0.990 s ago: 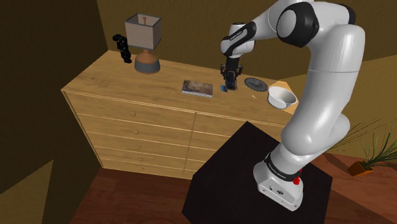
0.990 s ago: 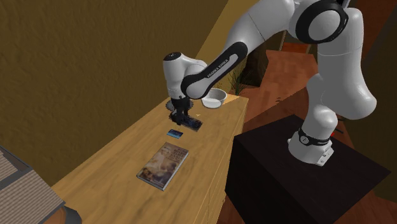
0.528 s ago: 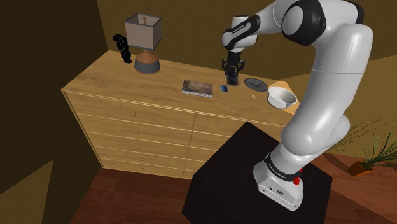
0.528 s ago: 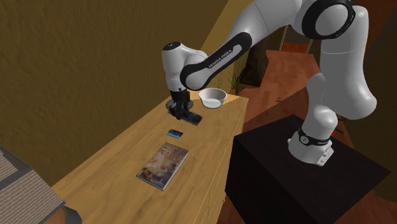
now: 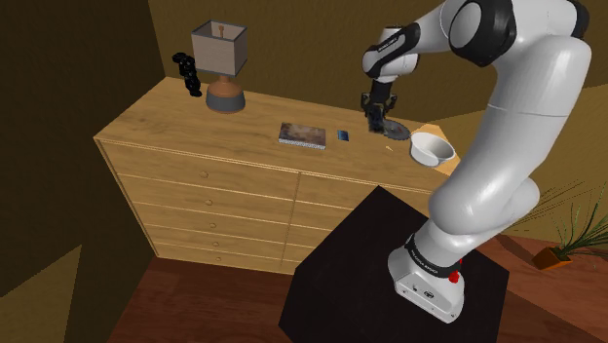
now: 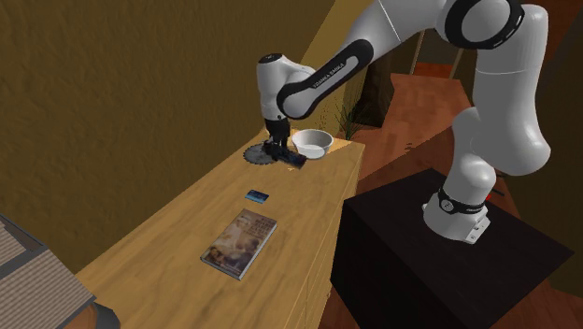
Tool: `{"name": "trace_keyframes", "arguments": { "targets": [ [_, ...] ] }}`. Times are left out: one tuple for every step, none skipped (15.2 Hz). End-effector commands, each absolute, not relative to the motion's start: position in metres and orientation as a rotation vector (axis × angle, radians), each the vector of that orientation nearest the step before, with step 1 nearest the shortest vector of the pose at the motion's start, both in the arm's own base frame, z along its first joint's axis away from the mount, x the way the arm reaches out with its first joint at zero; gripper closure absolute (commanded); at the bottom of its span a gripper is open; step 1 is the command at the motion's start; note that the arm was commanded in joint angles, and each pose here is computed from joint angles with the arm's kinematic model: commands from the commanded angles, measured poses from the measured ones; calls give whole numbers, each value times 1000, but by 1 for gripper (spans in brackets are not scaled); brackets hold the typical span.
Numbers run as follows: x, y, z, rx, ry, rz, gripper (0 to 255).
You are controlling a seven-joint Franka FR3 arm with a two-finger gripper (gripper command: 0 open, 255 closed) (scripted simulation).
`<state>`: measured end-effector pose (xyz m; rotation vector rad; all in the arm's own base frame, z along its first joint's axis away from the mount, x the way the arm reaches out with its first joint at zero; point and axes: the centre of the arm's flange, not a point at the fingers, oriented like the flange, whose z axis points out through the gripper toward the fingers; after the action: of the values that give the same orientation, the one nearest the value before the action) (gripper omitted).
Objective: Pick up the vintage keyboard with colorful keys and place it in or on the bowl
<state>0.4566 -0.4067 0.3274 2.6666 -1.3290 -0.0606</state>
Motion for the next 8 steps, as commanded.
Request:
{"name": "trace_keyframes", "arguments": {
  "targets": [
    [435,-425,329,2667,-1327,-60,255],
    [425,-433,329,2667,-1327,-60,255],
    [415,-441,330,2667,-1327,-60,255],
    [405,-450,330,2667,-1327,-60,255],
    [394,-458,331,2667,-1327,-60,255],
    [384,-466,331,2667,-1327,-60,255],
    [374,-474,331,2667,-1327,-60,255],
    [363,-483,332,2667,-1327,-60,255]
  ]
}}
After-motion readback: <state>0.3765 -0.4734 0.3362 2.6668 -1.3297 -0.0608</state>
